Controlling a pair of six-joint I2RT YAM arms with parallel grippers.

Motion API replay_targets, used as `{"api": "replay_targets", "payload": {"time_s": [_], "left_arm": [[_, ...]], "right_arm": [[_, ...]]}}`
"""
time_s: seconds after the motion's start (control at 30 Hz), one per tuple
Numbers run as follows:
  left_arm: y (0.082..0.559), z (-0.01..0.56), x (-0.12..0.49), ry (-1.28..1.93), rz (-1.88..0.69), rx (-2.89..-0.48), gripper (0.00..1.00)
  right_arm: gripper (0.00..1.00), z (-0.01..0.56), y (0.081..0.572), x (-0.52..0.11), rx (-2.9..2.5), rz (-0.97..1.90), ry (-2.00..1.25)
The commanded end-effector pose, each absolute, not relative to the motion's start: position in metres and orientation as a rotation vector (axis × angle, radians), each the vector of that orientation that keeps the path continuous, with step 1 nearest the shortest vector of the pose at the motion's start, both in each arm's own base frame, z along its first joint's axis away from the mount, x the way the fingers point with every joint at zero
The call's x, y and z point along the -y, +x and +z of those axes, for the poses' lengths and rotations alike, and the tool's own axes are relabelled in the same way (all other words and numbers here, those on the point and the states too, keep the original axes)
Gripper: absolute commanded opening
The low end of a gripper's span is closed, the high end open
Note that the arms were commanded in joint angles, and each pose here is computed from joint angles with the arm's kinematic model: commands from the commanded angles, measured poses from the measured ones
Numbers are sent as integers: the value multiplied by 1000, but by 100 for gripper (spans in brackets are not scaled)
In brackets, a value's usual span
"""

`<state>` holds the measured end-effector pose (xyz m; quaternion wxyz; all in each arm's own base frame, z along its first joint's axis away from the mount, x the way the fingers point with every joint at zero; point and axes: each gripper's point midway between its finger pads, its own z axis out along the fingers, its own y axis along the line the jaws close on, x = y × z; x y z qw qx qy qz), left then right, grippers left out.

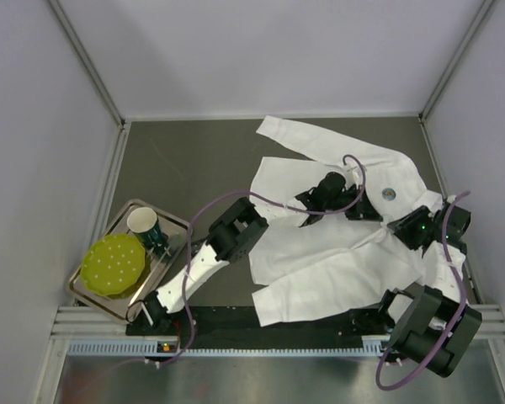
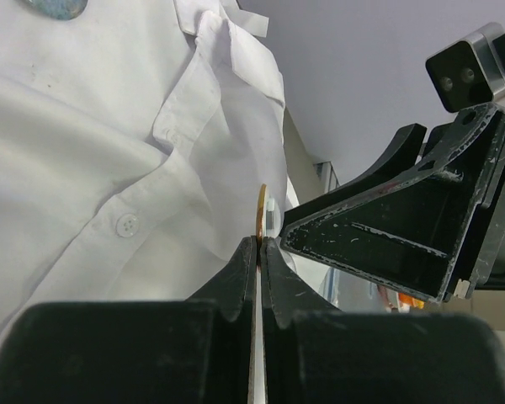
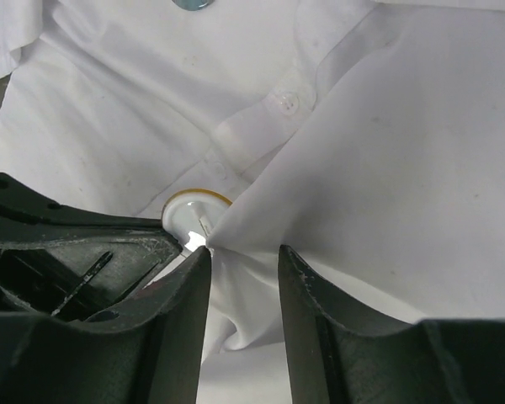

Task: Remove the brooch from the garment
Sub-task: Remove the brooch from the clothes.

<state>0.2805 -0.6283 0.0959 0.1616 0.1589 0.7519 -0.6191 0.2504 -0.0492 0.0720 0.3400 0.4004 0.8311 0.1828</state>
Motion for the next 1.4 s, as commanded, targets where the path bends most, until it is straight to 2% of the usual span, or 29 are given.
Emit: {"api": "replay_targets", "payload": {"time_s": [0.0,0.03,0.33,0.9,1.37], "left_arm": [[275,120,631,456,-1900,-2046,0],[275,120,630,455,-1903,-2048,0],[278,118,625,366,-2028,-2050,0],[281,105,620,148,-2257,-2077,0],[286,104,614,94,-2338,-2036,0]], "right_arm": [[39,96,272,59,-2075,492,992],[43,97,273,59,-2068,498,999],[52,86,270,56,-2073,524,1044],[52,64,262,54,-2044,654,1121],[48,60,263,54,-2027,677,1154]]}}
